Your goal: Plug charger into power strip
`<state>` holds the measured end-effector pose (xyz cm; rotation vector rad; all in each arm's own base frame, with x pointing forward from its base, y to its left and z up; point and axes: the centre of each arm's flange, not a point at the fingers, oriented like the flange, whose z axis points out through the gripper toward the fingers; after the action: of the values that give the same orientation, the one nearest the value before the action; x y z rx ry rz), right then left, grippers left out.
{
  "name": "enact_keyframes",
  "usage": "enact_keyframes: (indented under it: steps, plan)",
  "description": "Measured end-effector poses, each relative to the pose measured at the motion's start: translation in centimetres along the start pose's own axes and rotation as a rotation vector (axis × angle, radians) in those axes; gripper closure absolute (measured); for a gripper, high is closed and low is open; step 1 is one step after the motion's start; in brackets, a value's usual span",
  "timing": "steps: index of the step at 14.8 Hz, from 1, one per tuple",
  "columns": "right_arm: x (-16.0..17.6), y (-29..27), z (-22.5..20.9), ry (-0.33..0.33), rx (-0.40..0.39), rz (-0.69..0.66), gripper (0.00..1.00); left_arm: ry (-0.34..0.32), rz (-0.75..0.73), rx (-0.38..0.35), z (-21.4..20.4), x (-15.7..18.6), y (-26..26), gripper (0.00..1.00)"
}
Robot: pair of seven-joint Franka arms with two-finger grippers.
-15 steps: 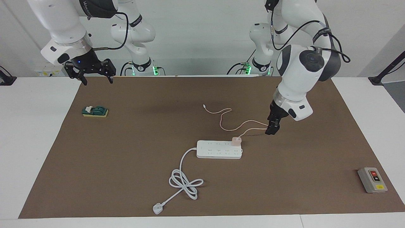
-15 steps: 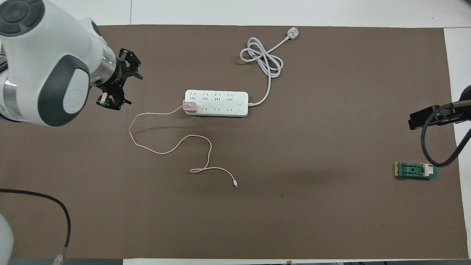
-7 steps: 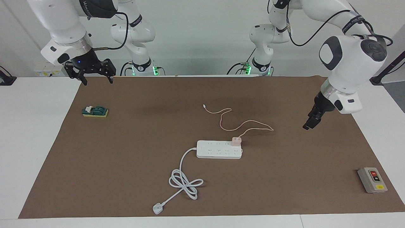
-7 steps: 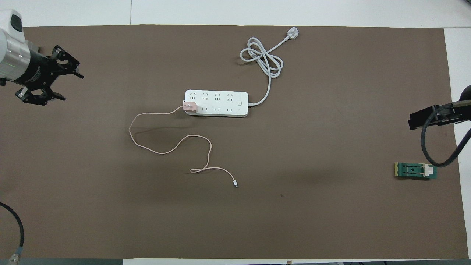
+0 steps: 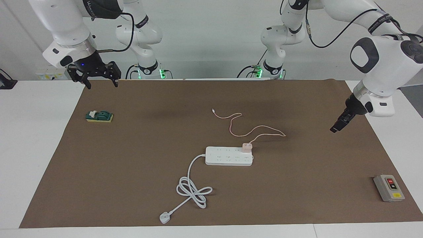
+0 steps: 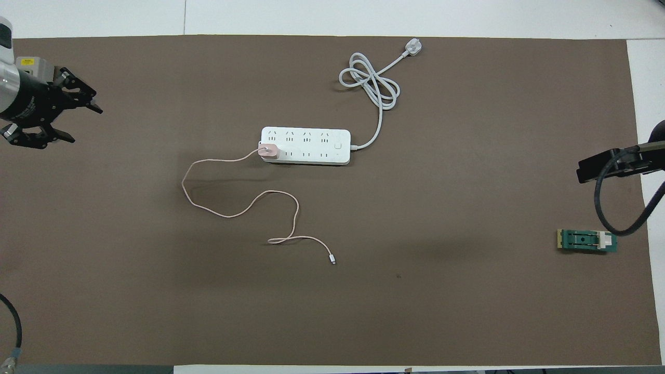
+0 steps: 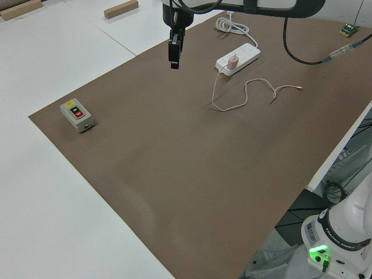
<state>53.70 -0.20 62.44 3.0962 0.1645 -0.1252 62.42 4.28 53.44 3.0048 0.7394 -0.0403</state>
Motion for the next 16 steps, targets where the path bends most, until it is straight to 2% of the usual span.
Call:
enact_keyframes:
  steps: [3, 6, 10, 14, 16]
  plan:
    - [0.0, 0.0, 0.0, 0.0, 0.0, 0.0, 0.0, 0.004, 0.082, -0.002, -1.1, -0.5, -0.3, 0.24]
    - [0.0, 0.0, 0.0, 0.0, 0.0, 0.0, 0.0, 0.008, 0.146, -0.005, -2.7, -1.7, 0.0, 0.0]
    - [0.0, 0.0, 0.0, 0.0, 0.0, 0.0, 0.0, 0.017, 0.379, -0.004, -4.6, -2.6, -1.0, 0.0]
    - [0.0, 0.0, 0.0, 0.0, 0.0, 0.0, 0.0, 0.014, 0.465, 0.001, -5.2, -2.4, -2.8, 0.0]
    - [0.0, 0.0, 0.0, 0.0, 0.0, 0.0, 0.0, 0.01, 0.498, 0.031, -5.6, -2.5, -3.6, 0.0]
